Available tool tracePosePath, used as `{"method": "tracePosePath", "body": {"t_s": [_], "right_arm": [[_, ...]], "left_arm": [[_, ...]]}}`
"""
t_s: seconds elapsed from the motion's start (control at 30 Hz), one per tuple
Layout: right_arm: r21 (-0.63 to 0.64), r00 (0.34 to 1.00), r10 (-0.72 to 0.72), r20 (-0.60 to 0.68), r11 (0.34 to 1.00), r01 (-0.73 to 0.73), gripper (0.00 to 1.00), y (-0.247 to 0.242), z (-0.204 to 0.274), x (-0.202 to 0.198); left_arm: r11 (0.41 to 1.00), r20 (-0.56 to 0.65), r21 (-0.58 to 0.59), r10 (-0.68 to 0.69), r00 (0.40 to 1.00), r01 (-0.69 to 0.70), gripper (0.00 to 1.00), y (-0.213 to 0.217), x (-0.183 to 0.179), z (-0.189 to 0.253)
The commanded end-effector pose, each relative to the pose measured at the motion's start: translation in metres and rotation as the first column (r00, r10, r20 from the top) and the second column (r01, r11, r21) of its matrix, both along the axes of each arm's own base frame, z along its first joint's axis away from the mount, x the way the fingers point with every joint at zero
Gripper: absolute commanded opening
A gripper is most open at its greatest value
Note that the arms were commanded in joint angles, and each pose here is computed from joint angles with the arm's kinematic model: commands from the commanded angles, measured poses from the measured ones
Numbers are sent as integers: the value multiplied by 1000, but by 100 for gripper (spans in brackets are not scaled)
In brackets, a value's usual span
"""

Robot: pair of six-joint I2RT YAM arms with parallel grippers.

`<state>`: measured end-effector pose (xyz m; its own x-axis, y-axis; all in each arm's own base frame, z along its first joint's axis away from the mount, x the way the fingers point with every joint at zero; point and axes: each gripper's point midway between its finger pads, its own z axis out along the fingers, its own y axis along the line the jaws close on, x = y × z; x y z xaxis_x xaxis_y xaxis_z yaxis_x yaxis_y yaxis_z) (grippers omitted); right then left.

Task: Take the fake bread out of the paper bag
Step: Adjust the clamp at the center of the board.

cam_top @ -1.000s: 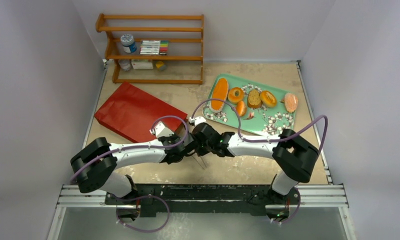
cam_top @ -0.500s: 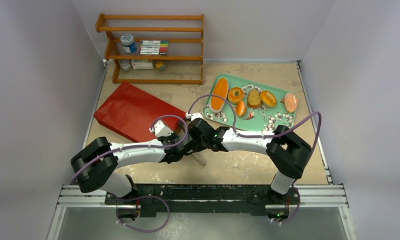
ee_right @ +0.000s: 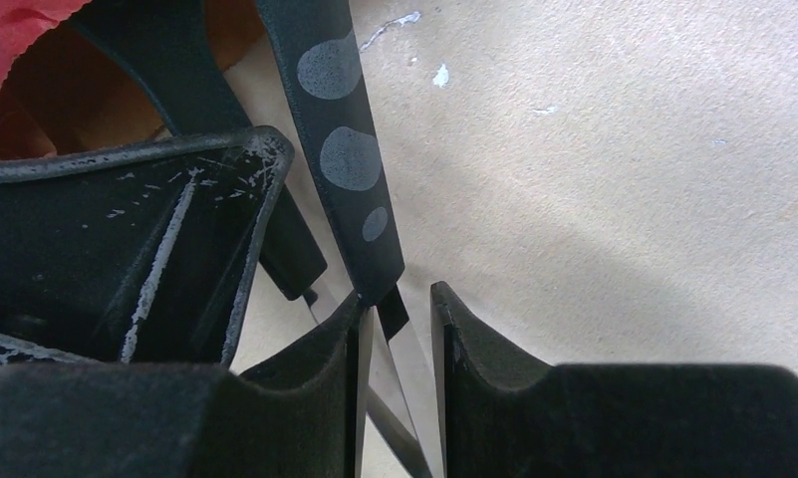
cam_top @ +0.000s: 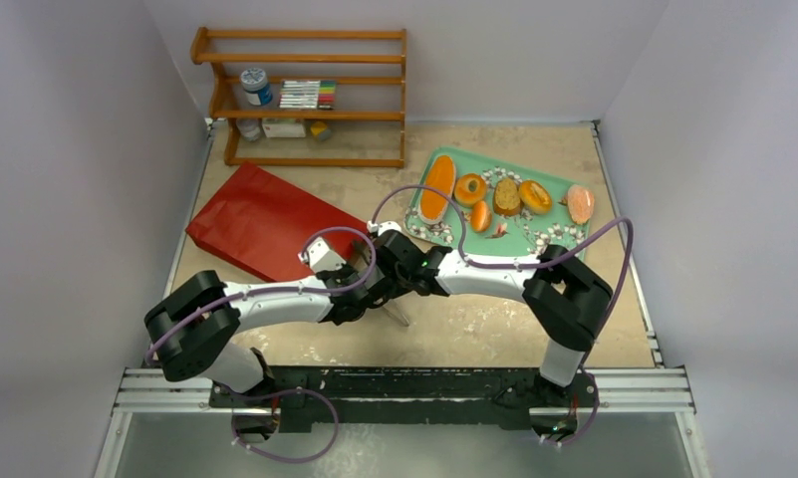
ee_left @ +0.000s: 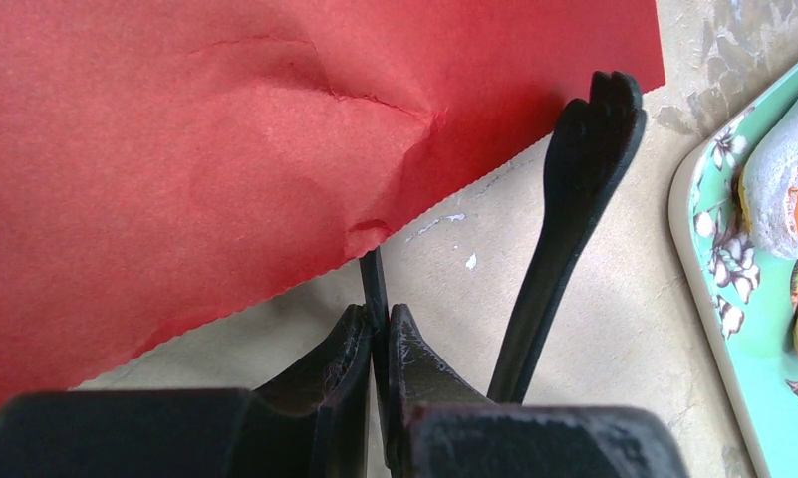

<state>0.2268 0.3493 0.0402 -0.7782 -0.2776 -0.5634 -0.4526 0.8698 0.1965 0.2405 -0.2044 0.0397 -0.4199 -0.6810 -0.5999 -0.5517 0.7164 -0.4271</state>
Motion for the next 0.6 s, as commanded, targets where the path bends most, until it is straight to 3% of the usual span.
{"method": "tracePosePath", "body": {"t_s": [0.0, 0.57], "right_arm": [[149, 990, -39, 134, 989, 18, 31, 36, 34, 26], [239, 985, -30, 171, 971, -12, 39, 41, 58, 21]], "left_arm": [[988, -3, -93, -128, 992, 127, 0, -44, -5, 18], [983, 19, -106, -146, 989, 147, 0, -52, -1, 26]]}}
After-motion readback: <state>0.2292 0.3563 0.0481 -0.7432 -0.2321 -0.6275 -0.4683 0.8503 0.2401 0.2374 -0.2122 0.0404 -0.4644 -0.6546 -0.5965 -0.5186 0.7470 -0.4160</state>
